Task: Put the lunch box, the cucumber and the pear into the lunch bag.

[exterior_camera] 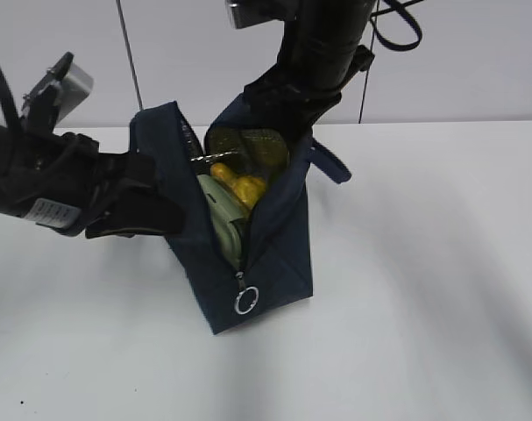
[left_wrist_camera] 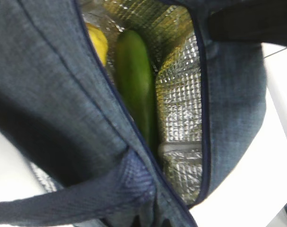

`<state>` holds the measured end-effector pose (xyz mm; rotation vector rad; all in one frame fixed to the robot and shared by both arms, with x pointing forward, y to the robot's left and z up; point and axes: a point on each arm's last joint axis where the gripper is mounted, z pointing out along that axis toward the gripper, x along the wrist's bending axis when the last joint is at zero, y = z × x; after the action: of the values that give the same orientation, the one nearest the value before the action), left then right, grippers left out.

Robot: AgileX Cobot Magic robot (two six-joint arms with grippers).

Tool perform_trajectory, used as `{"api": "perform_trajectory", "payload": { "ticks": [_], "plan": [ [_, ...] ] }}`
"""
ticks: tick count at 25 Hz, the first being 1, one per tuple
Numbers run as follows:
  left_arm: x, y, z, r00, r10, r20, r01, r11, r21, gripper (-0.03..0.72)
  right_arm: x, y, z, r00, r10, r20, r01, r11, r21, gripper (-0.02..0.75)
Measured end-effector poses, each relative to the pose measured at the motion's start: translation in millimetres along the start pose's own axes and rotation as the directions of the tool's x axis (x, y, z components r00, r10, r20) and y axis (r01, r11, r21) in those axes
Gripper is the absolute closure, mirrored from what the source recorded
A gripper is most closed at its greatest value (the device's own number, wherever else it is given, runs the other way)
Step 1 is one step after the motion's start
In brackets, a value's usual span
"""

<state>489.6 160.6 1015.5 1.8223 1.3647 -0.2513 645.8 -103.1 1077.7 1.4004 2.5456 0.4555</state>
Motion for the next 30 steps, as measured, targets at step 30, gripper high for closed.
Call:
{"api": "perform_trajectory", "payload": {
  "ticks": [30],
  "plan": [
    [-10.4,21.1,26.0,0.997,0.082,0.013,-0.083,0.996,0.034,0.688,-12.3,-33.7,8.1,0.995,0.097,-0.002,-0.096,0.989,0.109,0.442]
  ]
}}
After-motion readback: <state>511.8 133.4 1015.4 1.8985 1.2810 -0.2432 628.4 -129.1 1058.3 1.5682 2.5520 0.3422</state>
